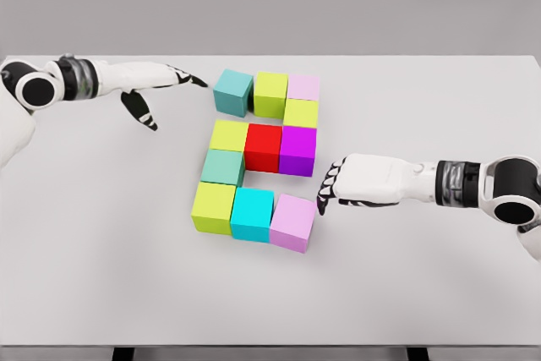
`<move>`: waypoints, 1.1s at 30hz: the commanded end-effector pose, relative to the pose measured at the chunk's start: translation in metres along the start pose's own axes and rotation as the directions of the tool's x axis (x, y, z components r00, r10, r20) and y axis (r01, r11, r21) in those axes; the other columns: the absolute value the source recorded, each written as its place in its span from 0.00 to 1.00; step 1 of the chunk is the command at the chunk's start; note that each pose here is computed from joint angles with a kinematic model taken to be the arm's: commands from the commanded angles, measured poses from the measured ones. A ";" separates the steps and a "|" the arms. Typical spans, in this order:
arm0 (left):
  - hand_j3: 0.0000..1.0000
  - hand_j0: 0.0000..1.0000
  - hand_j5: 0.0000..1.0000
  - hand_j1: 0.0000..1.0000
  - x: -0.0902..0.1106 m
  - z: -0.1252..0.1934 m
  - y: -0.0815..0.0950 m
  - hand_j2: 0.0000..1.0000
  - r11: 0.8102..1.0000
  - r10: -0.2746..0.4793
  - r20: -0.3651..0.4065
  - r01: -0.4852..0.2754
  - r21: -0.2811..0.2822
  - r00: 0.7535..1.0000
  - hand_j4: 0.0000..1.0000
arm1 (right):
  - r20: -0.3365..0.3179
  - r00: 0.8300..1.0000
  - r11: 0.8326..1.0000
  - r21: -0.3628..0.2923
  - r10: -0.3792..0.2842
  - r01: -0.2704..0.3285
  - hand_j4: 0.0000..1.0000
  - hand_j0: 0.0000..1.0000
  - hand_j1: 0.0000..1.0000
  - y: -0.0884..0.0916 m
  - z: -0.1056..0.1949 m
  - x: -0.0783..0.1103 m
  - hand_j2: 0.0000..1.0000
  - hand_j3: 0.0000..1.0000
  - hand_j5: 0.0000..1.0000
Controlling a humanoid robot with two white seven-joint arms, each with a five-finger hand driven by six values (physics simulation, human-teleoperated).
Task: Assemble the squares on the desktop into the number 2
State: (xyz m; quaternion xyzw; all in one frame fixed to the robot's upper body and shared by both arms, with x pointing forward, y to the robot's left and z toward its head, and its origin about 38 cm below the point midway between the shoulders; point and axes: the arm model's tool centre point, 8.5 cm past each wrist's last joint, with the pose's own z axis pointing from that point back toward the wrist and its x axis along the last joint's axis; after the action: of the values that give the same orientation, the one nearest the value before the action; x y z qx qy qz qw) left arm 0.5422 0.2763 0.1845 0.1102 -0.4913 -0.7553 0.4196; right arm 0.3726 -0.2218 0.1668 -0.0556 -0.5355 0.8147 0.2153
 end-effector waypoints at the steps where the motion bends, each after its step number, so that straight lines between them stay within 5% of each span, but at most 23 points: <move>1: 1.00 1.00 1.00 1.00 -0.005 0.000 -0.003 1.00 1.000 0.025 -0.011 -0.025 0.003 1.000 1.00 | 0.001 1.000 1.000 -0.005 -0.006 0.006 0.53 0.53 0.53 0.000 0.000 0.000 0.53 0.53 0.53; 26: 1.00 1.00 1.00 1.00 -0.002 -0.021 -0.010 1.00 0.996 0.090 -0.007 -0.090 -0.007 0.996 1.00 | -0.046 0.999 1.000 -0.018 -0.005 0.004 0.53 0.53 0.53 -0.006 0.016 -0.012 0.53 0.53 0.53; 33: 1.00 1.00 1.00 1.00 0.009 -0.026 -0.007 1.00 0.998 0.065 0.022 -0.065 -0.003 0.998 1.00 | -0.008 1.000 1.000 0.001 -0.020 0.020 0.53 0.53 0.53 0.009 0.012 0.006 0.53 0.53 0.53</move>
State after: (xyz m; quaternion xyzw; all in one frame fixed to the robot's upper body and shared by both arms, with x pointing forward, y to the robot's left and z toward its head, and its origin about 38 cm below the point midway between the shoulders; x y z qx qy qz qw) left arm 0.5474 0.2587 0.1637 0.0855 -0.4921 -0.7436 0.4445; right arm 0.3634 -0.2350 0.1602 -0.0540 -0.5314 0.8132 0.2309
